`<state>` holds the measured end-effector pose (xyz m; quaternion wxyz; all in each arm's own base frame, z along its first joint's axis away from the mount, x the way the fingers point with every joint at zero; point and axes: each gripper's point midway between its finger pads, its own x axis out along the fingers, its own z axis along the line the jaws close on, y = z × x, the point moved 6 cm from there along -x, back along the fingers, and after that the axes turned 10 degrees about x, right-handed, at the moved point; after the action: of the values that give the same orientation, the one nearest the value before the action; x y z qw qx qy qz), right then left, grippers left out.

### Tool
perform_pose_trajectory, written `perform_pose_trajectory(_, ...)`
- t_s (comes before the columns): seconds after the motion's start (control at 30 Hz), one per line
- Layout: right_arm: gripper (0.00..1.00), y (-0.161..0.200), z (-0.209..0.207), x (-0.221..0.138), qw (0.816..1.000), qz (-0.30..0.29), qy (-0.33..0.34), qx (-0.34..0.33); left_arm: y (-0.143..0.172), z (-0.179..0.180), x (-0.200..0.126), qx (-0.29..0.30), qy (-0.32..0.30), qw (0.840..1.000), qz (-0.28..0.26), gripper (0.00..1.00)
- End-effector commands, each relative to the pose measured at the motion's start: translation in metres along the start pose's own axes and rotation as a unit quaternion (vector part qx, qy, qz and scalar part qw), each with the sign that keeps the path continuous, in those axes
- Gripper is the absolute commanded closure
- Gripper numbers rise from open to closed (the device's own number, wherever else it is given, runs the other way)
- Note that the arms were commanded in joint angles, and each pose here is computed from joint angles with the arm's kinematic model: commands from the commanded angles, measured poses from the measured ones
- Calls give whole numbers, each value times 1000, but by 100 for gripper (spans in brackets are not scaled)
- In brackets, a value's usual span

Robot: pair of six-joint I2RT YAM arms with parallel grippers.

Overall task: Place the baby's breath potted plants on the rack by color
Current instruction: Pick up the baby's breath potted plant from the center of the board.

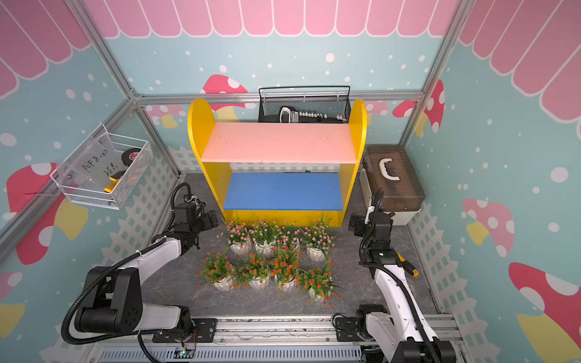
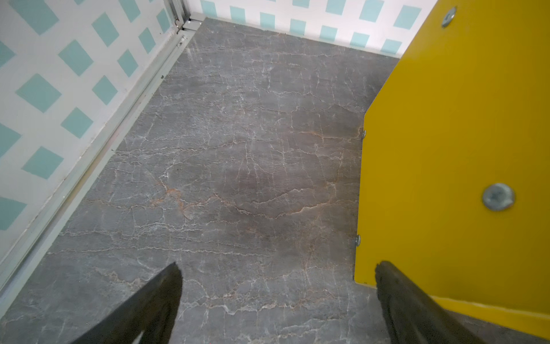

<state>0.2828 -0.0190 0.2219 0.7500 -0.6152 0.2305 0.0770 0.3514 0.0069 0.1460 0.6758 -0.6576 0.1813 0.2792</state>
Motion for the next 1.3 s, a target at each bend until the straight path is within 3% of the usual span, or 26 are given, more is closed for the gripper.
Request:
perform_pose_trajectory(0.0,1,-10,1,-1,1000,1,2,5,-4,-10,7,23,36,999,13,1)
perform_pose_trajectory(0.1,1,-11,2,-1,1000,-1,0,6,-16,-20,0,30,84,996,-23,1)
perform_pose_trajectory(0.2,0,-11,6,0,1000,15,-13,11,-32,-18,-11,25,81,996,-42,0)
perform_pose_trajectory(0.43,2,-6,4,-6,990,139,19,5,-68,-20,-59,-4,122,989,-88,1)
perform_pose_trajectory(0.83,19,54,11,-59,954,270,-50,118,-86,-14,-162,-47,163,965,-198,0)
perform_pose_trajectory(1.03,26,61,20,-88,949,286,-60,116,-94,-28,-183,-43,239,952,-187,0)
perform_pose_trajectory(1.27,32,76,22,-115,945,310,-39,100,-105,-37,-197,-48,280,943,-171,1)
